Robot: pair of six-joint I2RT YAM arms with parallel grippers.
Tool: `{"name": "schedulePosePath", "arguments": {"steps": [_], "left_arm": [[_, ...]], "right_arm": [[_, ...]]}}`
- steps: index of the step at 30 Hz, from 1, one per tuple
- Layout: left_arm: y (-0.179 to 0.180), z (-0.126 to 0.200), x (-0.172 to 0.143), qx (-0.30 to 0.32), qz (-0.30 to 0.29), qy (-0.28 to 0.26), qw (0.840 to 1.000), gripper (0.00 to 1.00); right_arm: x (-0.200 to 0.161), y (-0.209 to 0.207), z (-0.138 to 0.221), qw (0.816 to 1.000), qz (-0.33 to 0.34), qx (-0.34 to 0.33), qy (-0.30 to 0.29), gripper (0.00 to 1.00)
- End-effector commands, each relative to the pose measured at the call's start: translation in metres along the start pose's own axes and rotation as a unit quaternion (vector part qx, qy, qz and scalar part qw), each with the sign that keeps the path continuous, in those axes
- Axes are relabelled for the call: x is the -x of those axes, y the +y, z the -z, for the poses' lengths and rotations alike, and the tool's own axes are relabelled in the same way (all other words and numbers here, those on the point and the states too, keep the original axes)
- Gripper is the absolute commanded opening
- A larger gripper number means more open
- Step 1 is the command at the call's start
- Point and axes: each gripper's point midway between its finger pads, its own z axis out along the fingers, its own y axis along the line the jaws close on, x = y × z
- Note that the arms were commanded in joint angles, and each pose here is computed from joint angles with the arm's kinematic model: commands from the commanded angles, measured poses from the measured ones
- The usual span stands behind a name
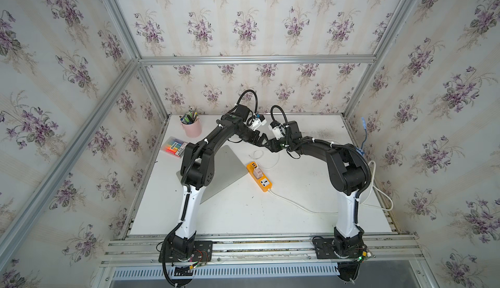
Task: Unplug the laptop charger
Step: Adjust the charging cable at the center of the board.
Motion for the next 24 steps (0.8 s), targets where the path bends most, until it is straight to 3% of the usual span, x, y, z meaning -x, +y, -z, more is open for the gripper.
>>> {"name": "schedulePosePath", "arguments": {"steps": [1,7,8,12,17,24], "left_arm": [[-0.004,0.001,-0.003,-0.012,0.002,0.005,1.000,1.00],[-0.010,0.008,0.000,-0.013,-0.001,-0.001,1.000,1.00],[-0.009,0.008,-0.001,-0.010,-0.002,0.000,1.000,1.00],[-0.002,0.009,0.000,0.013,-0.006,0.000,1.000,1.00],[0.030,0.013,0.007,0.106,-0.005,-0.022,0.994,1.00],[0.073,0.034,0.023,0.235,-0.009,-0.059,0.970,1.00]], "right_arm": [[0.008,0.003,0.001,1.000,0.021,0.012,-0.015,0.62],[0.013,-0.003,-0.016,1.000,0.016,0.017,-0.011,0.48],[0.016,-0.002,-0.016,1.000,0.017,0.021,-0.014,0.42],[0.020,0.003,-0.011,0.999,0.018,0.030,-0.009,0.00],[0.005,-0.001,0.010,1.000,0.012,-0.005,-0.004,0.00],[-0.007,-0.026,0.041,0.997,-0.026,-0.071,-0.008,0.00]]}}
